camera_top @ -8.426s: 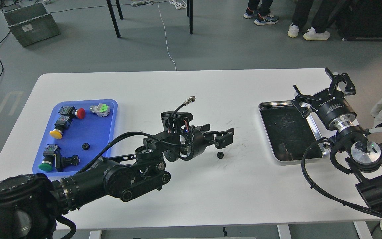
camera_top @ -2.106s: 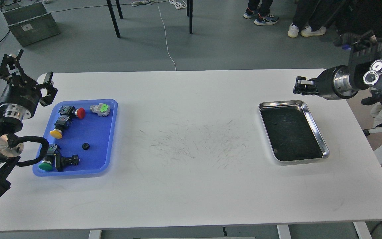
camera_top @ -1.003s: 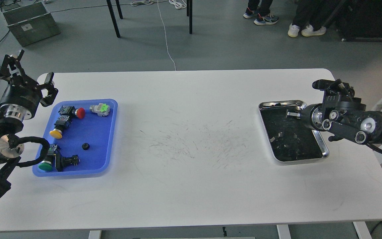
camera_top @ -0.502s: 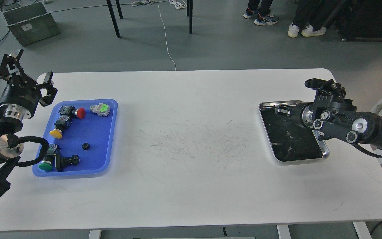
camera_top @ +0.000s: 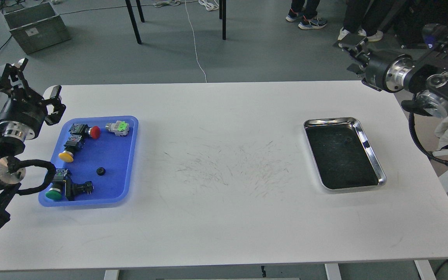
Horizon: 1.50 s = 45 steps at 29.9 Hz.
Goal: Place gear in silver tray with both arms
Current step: 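Raise and withdraw the right arm from the silver tray, then reach the left gripper into the blue tray toward another black gear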
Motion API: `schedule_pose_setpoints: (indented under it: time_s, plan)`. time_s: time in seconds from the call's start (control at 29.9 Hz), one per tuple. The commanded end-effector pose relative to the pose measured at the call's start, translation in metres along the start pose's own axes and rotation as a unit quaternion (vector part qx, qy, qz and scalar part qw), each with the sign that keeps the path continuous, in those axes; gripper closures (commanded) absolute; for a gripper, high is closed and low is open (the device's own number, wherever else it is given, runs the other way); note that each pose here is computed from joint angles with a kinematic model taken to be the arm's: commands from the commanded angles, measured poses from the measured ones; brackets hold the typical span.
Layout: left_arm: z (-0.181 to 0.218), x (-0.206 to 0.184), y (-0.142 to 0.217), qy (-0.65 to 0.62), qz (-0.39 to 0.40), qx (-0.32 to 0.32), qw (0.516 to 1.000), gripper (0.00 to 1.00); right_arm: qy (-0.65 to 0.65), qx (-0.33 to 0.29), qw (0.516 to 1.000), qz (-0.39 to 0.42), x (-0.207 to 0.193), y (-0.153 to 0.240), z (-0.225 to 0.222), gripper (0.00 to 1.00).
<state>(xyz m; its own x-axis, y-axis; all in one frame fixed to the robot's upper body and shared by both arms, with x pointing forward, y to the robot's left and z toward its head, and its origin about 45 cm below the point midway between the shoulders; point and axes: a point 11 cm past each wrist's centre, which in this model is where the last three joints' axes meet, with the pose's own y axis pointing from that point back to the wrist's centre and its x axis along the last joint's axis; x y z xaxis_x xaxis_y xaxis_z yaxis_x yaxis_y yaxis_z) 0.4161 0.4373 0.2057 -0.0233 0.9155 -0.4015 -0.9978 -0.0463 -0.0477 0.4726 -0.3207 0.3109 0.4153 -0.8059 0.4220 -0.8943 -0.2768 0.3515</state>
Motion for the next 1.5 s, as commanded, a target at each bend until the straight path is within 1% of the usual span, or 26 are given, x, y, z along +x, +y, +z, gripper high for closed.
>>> schedule_pose_setpoints:
  time_s: [0.0,0.1,0.23,0.3,0.4,0.53,0.64,0.7,0.84,0.9,0.94,1.04,1.14,1.2,1.24,1.27,1.34,1.37,1.47]
  plan:
    - [0.003,-0.006,-0.006,-0.02,-0.012,0.007,1.0,0.02,-0.154,0.061,0.986,0.021,0.022,0.015,-0.007,0.17]
    - [0.004,-0.013,-0.01,-0.037,-0.027,0.022,0.999,0.02,-0.242,0.093,0.965,0.037,0.032,0.025,0.012,0.17]
    - [0.019,-0.005,-0.01,-0.086,-0.031,0.031,0.995,0.02,-0.361,0.124,0.924,0.034,0.037,0.041,0.045,0.17]
    - [0.027,-0.007,-0.011,-0.119,-0.045,0.034,0.991,0.02,-0.449,0.145,0.881,0.031,0.042,0.051,0.066,0.17]
    - [0.035,-0.017,-0.011,-0.158,-0.074,0.055,0.983,0.02,-0.536,0.167,0.827,0.029,0.04,0.057,0.089,0.17]
    - [0.049,-0.044,-0.005,-0.211,-0.132,0.07,0.966,0.02,-0.603,0.204,0.771,0.021,0.038,0.064,0.108,0.17]
    - [0.055,-0.059,0.004,-0.272,-0.16,0.078,0.946,0.02,-0.636,0.209,0.742,0.022,0.034,0.068,0.12,0.16]
    - [0.062,-0.069,0.012,-0.328,-0.186,0.081,0.923,0.02,-0.653,0.211,0.727,0.024,0.032,0.072,0.128,0.16]
    - [0.081,-0.083,0.024,-0.409,-0.222,0.082,0.882,0.02,-0.685,0.217,0.695,0.028,0.027,0.077,0.142,0.12]
    - [0.089,-0.086,0.031,-0.448,-0.237,0.078,0.858,0.02,-0.7,0.214,0.68,0.033,0.022,0.079,0.151,0.07]
    - [0.091,-0.085,0.034,-0.469,-0.242,0.081,0.846,0.02,-0.705,0.213,0.676,0.03,0.017,0.078,0.153,0.07]
    - [0.07,-0.073,0.046,-0.55,-0.256,0.107,0.788,0.02,-0.716,0.206,0.667,0.023,0.0,0.07,0.157,0.03]
    - [0.049,-0.076,0.059,-0.612,-0.283,0.11,0.73,0.02,-0.715,0.201,0.669,0.019,-0.005,0.069,0.158,0.02]
    - [0.031,-0.075,0.069,-0.662,-0.312,0.115,0.671,0.02,-0.716,0.199,0.669,0.018,-0.007,0.068,0.159,0.02]
    - [0.026,-0.074,0.072,-0.678,-0.32,0.116,0.651,0.02,-0.716,0.199,0.668,0.018,-0.007,0.068,0.159,0.02]
    - [0.017,-0.072,0.076,-0.713,-0.338,0.114,0.604,0.02,-0.715,0.2,0.67,0.016,-0.007,0.067,0.156,0.02]
    - [0.009,-0.069,0.08,-0.753,-0.358,0.109,0.542,0.02,-0.712,0.204,0.671,0.011,-0.007,0.066,0.151,0.02]
    - [0.006,-0.066,0.082,-0.768,-0.364,0.109,0.516,0.02,-0.712,0.205,0.672,0.01,-0.006,0.066,0.15,0.02]
    - [-0.004,-0.055,0.089,-0.793,-0.38,0.117,0.462,0.02,-0.707,0.205,0.677,0.013,-0.002,0.065,0.149,0.02]
